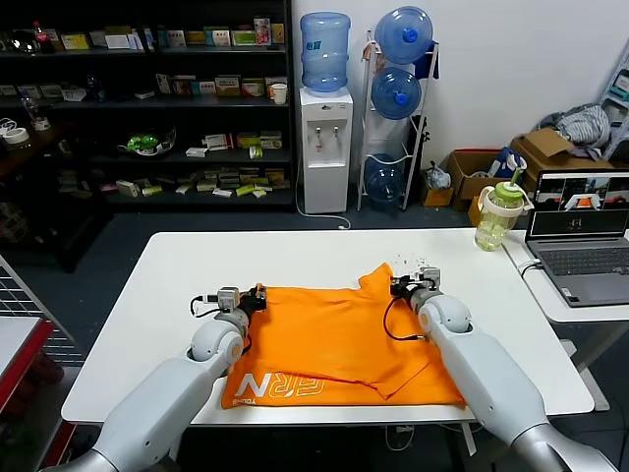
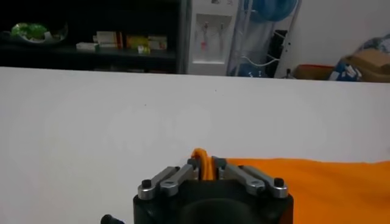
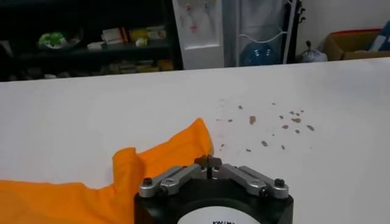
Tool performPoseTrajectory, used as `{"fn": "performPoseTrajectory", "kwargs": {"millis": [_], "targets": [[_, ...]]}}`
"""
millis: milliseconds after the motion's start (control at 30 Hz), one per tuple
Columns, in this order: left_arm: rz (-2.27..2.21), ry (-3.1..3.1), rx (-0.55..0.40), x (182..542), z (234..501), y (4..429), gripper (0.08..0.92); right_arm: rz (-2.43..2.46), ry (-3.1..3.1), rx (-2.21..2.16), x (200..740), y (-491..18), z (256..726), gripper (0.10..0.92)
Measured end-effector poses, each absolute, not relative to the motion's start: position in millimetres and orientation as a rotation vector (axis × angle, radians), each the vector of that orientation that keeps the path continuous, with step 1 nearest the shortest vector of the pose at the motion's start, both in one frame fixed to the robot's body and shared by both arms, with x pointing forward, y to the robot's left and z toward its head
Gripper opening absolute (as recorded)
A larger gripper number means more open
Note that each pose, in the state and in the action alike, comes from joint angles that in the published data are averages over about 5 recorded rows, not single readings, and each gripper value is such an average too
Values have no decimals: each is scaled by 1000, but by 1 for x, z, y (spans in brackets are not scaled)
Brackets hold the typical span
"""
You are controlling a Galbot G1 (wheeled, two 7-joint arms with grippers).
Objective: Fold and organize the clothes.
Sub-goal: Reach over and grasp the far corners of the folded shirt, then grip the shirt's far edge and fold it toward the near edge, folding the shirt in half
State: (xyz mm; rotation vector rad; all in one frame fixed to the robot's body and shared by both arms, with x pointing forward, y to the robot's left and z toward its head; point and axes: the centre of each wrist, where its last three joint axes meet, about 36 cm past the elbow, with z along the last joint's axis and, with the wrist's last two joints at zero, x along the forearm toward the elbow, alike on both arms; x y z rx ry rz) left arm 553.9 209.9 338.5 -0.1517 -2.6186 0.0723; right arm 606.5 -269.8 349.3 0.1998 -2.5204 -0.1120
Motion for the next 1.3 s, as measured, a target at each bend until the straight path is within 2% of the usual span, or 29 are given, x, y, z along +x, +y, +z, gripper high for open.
{"fn": "performPoseTrajectory", "kwargs": {"millis": [67,167,467,733,1033,1300], "targets": [[71,-2623,-149,552,339,211,129,-121,-2534,203,605,-271,352,125],[72,-2630,-147,548,341,212,91,-134,-2552,206,601,-274,356,125],[88,-2657,-159,528,352,215,90,-162,-2588,203,575,-288,371,125],[111,-2688,-160,500,367,226,90,-155,-2586,208,531,-303,381,125],[140,-2699,-165,458,382,244,90,-126,-2561,220,477,-313,396,125],[162,-2684,-193,417,389,240,90,-105,-2533,227,437,-316,415,125]]}}
